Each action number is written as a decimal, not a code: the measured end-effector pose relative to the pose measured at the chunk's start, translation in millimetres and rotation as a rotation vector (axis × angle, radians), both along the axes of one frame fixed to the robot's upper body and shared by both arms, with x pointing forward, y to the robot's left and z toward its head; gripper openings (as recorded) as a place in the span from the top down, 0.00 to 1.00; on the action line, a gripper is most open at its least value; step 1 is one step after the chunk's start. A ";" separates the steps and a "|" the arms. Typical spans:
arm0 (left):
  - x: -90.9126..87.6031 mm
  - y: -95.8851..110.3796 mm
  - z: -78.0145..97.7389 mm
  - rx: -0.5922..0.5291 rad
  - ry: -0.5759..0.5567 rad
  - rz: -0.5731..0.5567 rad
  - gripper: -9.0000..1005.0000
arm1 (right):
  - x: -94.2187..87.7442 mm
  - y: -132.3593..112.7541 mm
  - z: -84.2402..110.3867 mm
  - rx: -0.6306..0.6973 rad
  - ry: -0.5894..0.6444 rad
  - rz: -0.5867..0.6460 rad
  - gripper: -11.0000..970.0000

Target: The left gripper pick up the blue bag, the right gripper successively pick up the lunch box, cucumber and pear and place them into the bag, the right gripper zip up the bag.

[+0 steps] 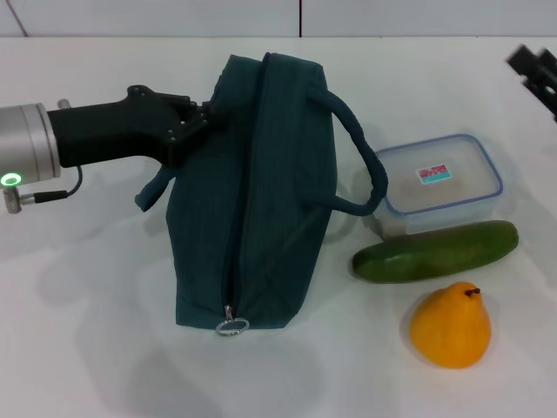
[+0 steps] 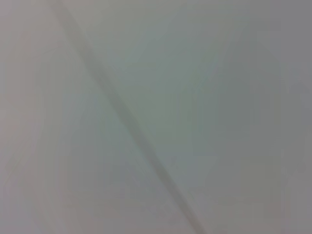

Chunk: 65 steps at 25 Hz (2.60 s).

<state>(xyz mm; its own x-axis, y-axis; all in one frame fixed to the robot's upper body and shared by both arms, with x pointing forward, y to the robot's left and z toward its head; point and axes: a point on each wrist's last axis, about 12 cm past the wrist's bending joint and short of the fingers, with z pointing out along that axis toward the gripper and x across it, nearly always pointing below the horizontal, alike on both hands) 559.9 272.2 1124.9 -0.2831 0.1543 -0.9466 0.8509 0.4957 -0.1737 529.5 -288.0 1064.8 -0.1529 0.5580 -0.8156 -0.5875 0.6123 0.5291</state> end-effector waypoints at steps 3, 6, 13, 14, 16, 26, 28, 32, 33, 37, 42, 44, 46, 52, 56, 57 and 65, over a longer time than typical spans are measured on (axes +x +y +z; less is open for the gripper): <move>-0.2 -0.8 -0.3 0.012 -0.021 -0.011 0.95 | -11.3 -7.7 -13.0 0.072 0.067 -0.092 0.20; -0.2 -1.1 -1.5 0.018 -0.032 -0.016 0.95 | -20.8 -12.2 -22.9 0.122 0.125 -0.149 0.20; 1.5 -7.6 -1.0 0.028 -0.035 -0.043 0.95 | -37.5 -16.4 -39.0 0.214 0.238 -0.216 0.21; 1.4 -8.1 -1.1 0.030 -0.036 -0.046 0.95 | -38.5 -16.3 -40.3 0.227 0.250 -0.220 0.21; 1.1 -9.3 -1.8 0.034 -0.037 -0.052 0.95 | -39.1 -15.0 -43.4 0.239 0.285 -0.212 0.21; 1.3 -13.8 -2.5 0.027 -0.032 -0.064 0.94 | -33.3 0.5 -60.0 0.208 0.440 -0.194 0.22; 1.3 -15.5 -4.8 0.021 -0.022 -0.068 0.94 | -28.4 10.4 -60.9 0.208 0.461 -0.175 0.22; 1.4 -19.9 -7.8 0.018 -0.010 -0.084 0.94 | -24.9 18.9 -59.9 0.206 0.465 -0.150 0.23; 1.2 -20.5 -8.6 0.018 -0.009 -0.086 0.94 | -23.9 20.5 -59.3 0.208 0.464 -0.145 0.23; 1.3 -22.0 -10.1 0.019 -0.009 -0.093 0.94 | -22.1 24.1 -59.0 0.208 0.471 -0.132 0.23; 0.9 -23.7 -10.4 0.022 -0.008 -0.102 0.94 | -20.9 28.7 -58.9 0.203 0.478 -0.114 0.23; 1.0 -24.3 -10.4 0.023 -0.008 -0.105 0.94 | -19.9 30.1 -57.5 0.208 0.473 -0.107 0.24; 1.0 -24.4 -10.3 0.023 -0.008 -0.105 0.94 | -19.4 30.8 -56.9 0.211 0.471 -0.104 0.24; 1.1 -24.0 -10.3 0.024 -0.009 -0.104 0.94 | -15.4 34.8 -52.3 0.239 0.469 -0.069 0.24; 0.9 -23.6 -10.8 0.028 -0.007 -0.105 0.94 | -14.3 34.7 -51.3 0.250 0.475 -0.059 0.25; 0.8 -23.6 -11.1 0.029 -0.006 -0.105 0.94 | -14.3 34.7 -51.3 0.251 0.475 -0.059 0.25; 0.6 -23.6 -11.6 0.034 -0.008 -0.108 0.94 | -11.8 35.3 -50.0 0.263 0.480 -0.055 0.25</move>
<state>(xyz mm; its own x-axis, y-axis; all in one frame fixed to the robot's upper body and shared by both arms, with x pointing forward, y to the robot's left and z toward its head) 560.5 248.6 1113.3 -0.2552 0.2158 -0.9425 0.9013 0.4061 -0.1510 517.7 -252.7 1014.8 -0.4381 0.7515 -0.4933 -0.2134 0.4461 0.8692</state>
